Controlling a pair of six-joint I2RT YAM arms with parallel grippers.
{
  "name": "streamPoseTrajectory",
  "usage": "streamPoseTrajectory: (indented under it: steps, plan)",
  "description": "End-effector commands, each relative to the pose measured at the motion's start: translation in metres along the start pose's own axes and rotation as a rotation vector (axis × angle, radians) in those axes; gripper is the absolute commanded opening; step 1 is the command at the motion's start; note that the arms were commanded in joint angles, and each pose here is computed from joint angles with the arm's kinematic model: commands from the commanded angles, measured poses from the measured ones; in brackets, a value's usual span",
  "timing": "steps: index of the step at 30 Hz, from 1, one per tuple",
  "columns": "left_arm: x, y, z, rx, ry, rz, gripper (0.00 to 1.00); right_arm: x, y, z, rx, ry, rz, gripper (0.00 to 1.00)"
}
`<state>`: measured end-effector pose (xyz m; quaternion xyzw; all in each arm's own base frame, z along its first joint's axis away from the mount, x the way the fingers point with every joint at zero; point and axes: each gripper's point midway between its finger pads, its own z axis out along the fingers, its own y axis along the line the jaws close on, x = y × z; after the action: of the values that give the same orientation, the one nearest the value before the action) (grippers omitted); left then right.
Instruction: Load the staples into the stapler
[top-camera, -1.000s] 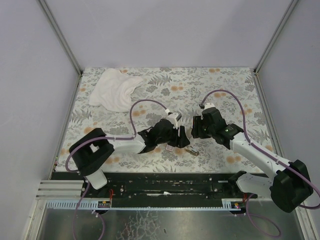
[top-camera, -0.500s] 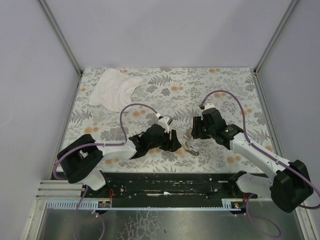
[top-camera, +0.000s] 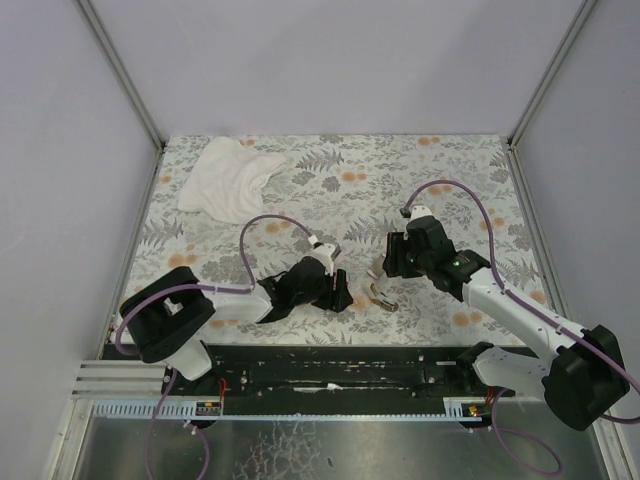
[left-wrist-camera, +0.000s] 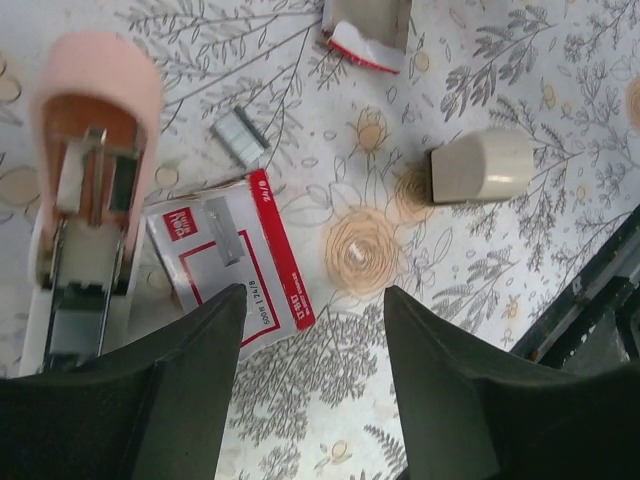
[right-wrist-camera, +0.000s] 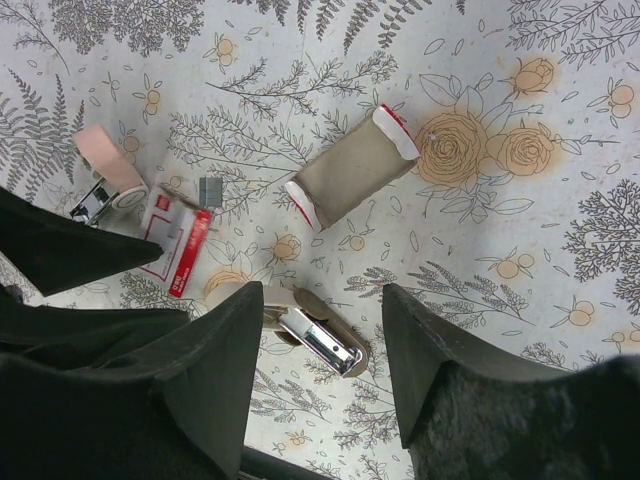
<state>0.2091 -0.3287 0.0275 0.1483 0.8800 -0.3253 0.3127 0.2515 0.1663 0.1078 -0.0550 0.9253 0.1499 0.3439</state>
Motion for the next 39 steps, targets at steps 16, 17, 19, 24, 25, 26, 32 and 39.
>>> streamPoseTrajectory:
  steps: [16,17,19,24,25,26,32,39]
  plan:
    - [-0.039,0.008,-0.087,-0.065,-0.205,-0.099,0.76,-0.017,0.064,0.051,-0.155,0.119,-0.119,0.56]
    - [-0.046,0.009,-0.09,-0.068,-0.217,-0.114,0.79,-0.016,0.067,0.055,-0.152,0.127,-0.115,0.56]
    - [-0.058,0.011,-0.095,-0.063,-0.218,-0.151,0.82,-0.013,0.078,0.062,-0.163,0.138,-0.101,0.56]
    - [-0.079,0.018,-0.103,-0.045,-0.228,-0.227,0.84,0.002,0.093,0.082,-0.135,0.188,-0.1,0.52]
    - [-0.081,0.018,-0.104,-0.036,-0.231,-0.231,0.85,0.003,0.096,0.084,-0.129,0.192,-0.105,0.51]
    - [-0.083,0.017,-0.106,-0.027,-0.232,-0.234,0.85,0.01,0.096,0.09,-0.111,0.213,-0.112,0.5]
    - [-0.084,0.027,-0.11,-0.045,-0.229,-0.254,0.85,0.022,0.091,0.102,-0.029,0.247,-0.125,0.47]
    - [-0.081,0.032,-0.111,-0.037,-0.23,-0.274,0.85,0.033,0.086,0.109,0.006,0.273,-0.129,0.44]
